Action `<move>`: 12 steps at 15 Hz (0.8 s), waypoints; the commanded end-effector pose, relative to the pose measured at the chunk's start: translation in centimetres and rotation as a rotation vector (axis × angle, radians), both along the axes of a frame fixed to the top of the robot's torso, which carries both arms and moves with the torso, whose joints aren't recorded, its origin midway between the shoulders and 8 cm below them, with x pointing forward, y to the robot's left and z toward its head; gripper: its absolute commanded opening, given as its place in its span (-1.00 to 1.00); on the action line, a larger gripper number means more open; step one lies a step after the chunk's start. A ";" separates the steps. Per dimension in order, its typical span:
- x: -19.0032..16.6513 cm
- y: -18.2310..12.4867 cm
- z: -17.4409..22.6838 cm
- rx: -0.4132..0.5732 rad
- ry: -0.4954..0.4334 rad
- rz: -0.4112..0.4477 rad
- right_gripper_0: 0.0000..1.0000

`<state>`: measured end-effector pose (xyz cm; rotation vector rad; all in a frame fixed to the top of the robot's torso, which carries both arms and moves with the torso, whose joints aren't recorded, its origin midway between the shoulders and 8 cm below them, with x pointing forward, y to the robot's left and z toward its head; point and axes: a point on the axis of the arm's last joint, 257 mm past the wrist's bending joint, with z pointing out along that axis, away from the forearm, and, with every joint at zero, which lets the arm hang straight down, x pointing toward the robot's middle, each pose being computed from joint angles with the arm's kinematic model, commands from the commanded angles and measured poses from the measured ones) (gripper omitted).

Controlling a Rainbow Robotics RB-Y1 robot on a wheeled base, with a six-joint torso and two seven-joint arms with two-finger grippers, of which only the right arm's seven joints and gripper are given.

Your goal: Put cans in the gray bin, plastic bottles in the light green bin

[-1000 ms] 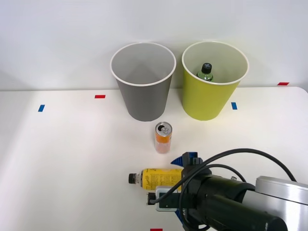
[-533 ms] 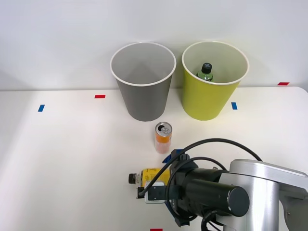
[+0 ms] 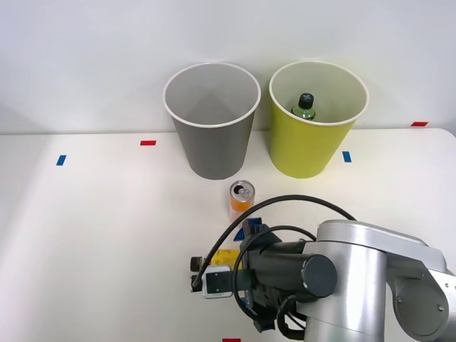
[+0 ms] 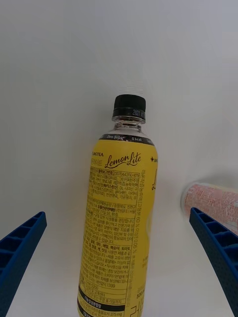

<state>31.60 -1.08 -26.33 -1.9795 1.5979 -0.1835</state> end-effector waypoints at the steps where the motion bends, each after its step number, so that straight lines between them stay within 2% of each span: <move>1: 0.4 0.9 -1.1 -0.017 0.022 0.012 1.00; 6: 1.1 2.8 -2.3 -0.035 0.047 0.032 1.00; 12: 3.9 2.7 -3.5 -0.090 -0.004 -0.004 1.00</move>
